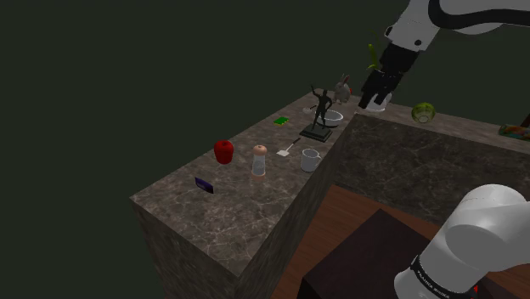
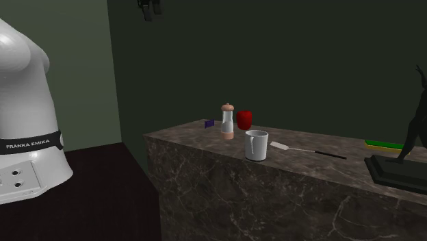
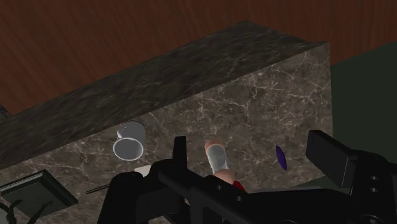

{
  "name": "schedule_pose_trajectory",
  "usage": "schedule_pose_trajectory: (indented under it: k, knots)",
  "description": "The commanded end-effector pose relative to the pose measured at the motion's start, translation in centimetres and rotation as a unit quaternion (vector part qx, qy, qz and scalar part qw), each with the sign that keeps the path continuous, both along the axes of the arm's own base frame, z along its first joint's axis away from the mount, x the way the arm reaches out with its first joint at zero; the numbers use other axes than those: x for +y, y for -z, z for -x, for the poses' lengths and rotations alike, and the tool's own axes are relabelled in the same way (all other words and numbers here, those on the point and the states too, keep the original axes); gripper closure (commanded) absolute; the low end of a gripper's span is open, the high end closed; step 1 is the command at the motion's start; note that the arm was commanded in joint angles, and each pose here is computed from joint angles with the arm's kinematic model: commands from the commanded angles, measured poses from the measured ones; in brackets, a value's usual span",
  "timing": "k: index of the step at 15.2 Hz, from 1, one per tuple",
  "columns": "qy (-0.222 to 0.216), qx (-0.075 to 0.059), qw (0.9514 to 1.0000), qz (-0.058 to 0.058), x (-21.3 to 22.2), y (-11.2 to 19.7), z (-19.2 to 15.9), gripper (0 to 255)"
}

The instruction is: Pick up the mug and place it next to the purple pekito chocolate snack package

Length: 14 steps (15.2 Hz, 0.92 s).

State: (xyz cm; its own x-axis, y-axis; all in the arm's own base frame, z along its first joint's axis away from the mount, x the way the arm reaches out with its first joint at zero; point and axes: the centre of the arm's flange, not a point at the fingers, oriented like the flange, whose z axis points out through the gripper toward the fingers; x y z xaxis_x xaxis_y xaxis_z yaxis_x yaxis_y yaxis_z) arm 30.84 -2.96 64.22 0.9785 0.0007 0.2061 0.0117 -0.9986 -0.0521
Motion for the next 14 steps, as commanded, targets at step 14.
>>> schedule_pose_trajectory:
  k: [14]
  knots:
    - [-0.01,0.015,0.9998,-0.001,-7.7,11.7,-10.3,0]
